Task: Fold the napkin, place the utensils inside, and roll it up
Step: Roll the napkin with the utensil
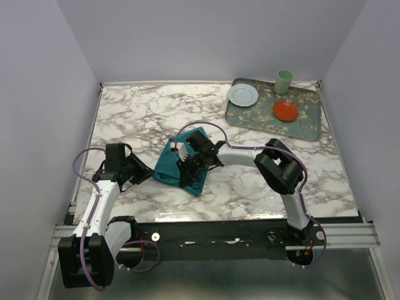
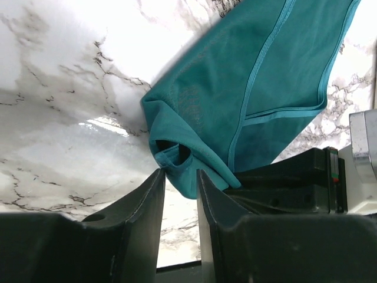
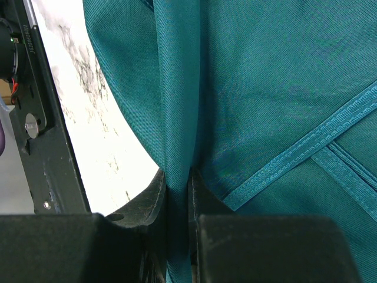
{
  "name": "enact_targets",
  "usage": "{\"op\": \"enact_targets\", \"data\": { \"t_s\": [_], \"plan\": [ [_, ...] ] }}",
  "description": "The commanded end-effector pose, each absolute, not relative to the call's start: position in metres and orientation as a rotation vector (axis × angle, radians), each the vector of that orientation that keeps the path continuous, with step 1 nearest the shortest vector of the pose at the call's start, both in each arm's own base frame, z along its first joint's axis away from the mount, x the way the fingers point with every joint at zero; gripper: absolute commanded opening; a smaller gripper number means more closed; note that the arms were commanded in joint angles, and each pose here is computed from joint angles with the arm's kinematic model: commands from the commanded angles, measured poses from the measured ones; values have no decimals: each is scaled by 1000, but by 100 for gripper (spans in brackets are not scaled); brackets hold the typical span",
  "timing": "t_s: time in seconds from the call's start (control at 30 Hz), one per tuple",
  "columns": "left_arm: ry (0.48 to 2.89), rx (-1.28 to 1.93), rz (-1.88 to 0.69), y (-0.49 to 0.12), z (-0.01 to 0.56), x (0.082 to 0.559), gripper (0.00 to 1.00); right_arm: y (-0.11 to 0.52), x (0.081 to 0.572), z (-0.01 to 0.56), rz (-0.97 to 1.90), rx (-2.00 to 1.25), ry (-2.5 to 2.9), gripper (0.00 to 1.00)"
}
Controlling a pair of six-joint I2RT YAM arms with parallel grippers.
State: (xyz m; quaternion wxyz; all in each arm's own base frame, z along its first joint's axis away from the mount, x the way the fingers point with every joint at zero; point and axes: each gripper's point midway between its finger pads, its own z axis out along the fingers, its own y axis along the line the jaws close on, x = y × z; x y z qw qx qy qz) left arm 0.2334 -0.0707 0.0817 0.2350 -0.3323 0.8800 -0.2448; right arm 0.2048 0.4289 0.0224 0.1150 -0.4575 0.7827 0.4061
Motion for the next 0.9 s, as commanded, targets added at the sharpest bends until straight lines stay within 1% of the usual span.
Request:
{"op": "enact_targets", "data": {
  "t_s": [0.0, 0.03, 0.07, 0.17, 0.2, 0.23, 0.33, 0.43, 0.53, 0.63, 0.7, 0.73, 0.8, 0.83, 0.87],
  "plan": [
    [2411, -848, -691, -73, 98, 229, 39, 401, 195, -16, 1064, -1364, 2448, 8],
    [2413, -838, -688, -73, 100, 229, 47, 400, 196, -16, 1064, -1364, 2447, 8],
    [2419, -824, -685, -73, 102, 227, 50, 400, 195, -15, 1064, -1366, 2446, 8],
    [2414, -809, -707, -76, 104, 225, 50, 399, 194, -18, 1062, -1368, 2452, 8],
    [2406, -800, -725, -78, 106, 225, 46, 399, 194, -17, 1064, -1369, 2451, 8],
    [2404, -794, -727, -78, 107, 225, 33, 399, 194, -18, 1064, -1369, 2453, 8],
    [2401, -777, -747, -80, 111, 226, 18, 399, 193, -18, 1064, -1368, 2456, 8],
    [2404, -772, -743, -80, 111, 227, 13, 400, 194, -17, 1064, -1369, 2451, 8],
    [2411, -772, -753, -81, 109, 229, 11, 400, 195, -17, 1064, -1369, 2450, 8],
    [2438, -776, -747, -81, 103, 228, 10, 399, 194, -18, 1063, -1369, 2455, 8],
    [2455, -795, -699, -76, 96, 225, 11, 399, 194, -18, 1063, -1369, 2455, 8],
    [2454, -800, -685, -74, 95, 225, 17, 399, 193, -18, 1067, -1370, 2456, 8],
    [2455, -811, -657, -71, 92, 223, 24, 399, 194, -17, 1068, -1368, 2453, 8],
    [2455, -812, -648, -70, 92, 223, 27, 400, 194, -17, 1068, -1368, 2454, 8],
    [2458, -813, -641, -69, 91, 223, 27, 400, 194, -16, 1069, -1368, 2452, 8]
  ]
}}
